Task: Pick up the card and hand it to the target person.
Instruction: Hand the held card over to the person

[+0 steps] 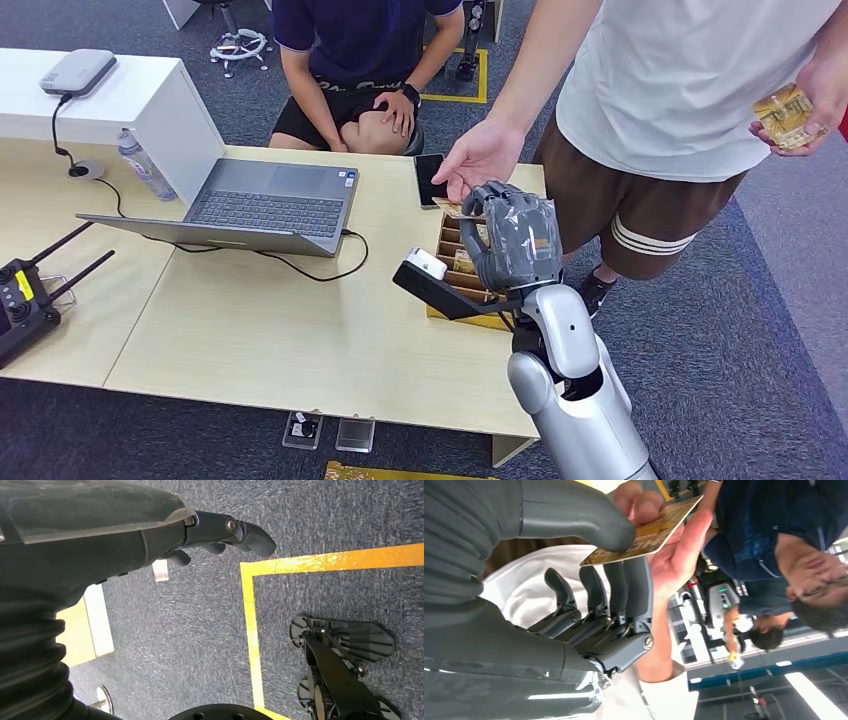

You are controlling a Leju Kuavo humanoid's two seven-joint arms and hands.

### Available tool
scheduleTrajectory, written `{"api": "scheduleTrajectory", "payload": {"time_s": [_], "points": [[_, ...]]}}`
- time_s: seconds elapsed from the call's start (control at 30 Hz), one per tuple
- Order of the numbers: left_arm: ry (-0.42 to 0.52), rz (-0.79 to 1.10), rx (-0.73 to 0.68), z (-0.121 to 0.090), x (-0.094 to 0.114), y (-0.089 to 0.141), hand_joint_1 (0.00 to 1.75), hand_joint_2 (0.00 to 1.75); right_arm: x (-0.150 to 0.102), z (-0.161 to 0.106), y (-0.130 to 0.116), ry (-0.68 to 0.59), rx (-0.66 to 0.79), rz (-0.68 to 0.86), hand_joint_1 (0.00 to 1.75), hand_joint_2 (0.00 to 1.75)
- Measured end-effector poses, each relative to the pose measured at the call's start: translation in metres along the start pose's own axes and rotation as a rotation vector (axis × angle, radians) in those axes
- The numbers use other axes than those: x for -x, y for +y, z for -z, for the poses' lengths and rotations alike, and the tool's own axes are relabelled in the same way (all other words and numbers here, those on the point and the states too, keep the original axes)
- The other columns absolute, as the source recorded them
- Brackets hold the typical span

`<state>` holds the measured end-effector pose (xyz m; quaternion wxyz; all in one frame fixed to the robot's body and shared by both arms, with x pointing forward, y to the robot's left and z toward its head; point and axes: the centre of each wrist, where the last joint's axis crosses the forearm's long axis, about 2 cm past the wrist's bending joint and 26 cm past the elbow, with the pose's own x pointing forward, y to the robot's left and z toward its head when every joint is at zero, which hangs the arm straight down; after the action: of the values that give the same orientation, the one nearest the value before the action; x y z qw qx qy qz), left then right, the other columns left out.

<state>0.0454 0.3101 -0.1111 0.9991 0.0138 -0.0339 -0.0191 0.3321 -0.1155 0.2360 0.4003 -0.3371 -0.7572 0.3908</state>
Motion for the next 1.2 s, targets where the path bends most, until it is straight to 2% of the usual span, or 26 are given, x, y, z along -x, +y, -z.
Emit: {"api": "scheduleTrajectory", "payload": {"time_s": [0.37, 0.47, 0.5, 0.53, 0.63, 0.67, 1.03, 1.2], "points": [[0.006, -0.004, 0.000, 0.0000, -0.0002, 0.0000, 0.00, 1.75, -0.0035, 0.0052, 0.0042, 0.005, -0.015, 0.000, 1.35, 1.75], [0.010, -0.005, 0.000, 0.0000, -0.0002, 0.0000, 0.00, 1.75, -0.0043, 0.0067, 0.0050, 0.005, -0.019, 0.000, 1.28, 1.75], [0.011, -0.005, 0.000, 0.0000, -0.0003, 0.0000, 0.00, 1.75, -0.0044, 0.0072, 0.0052, 0.005, -0.020, 0.000, 1.21, 1.75], [0.013, -0.006, 0.001, 0.0000, -0.0003, 0.0000, 0.00, 1.75, -0.0044, 0.0075, 0.0054, 0.005, -0.021, -0.001, 1.02, 1.75], [0.015, -0.010, 0.001, 0.0000, -0.0003, 0.0000, 0.00, 1.75, -0.0050, 0.0080, 0.0065, 0.007, -0.026, 0.000, 0.14, 1.75], [0.015, -0.011, 0.000, 0.0000, -0.0003, 0.0000, 0.00, 1.75, -0.0051, 0.0080, 0.0069, 0.007, -0.027, 0.000, 0.00, 1.75], [0.018, -0.016, -0.002, 0.0000, -0.0001, 0.0001, 0.00, 1.75, -0.0042, 0.0076, 0.0087, 0.009, -0.020, 0.003, 0.00, 1.75], [0.011, -0.016, 0.000, 0.0000, 0.0000, 0.0001, 0.00, 1.75, 0.0009, 0.0039, -0.0009, -0.064, 0.072, 0.128, 0.00, 1.75]]}}
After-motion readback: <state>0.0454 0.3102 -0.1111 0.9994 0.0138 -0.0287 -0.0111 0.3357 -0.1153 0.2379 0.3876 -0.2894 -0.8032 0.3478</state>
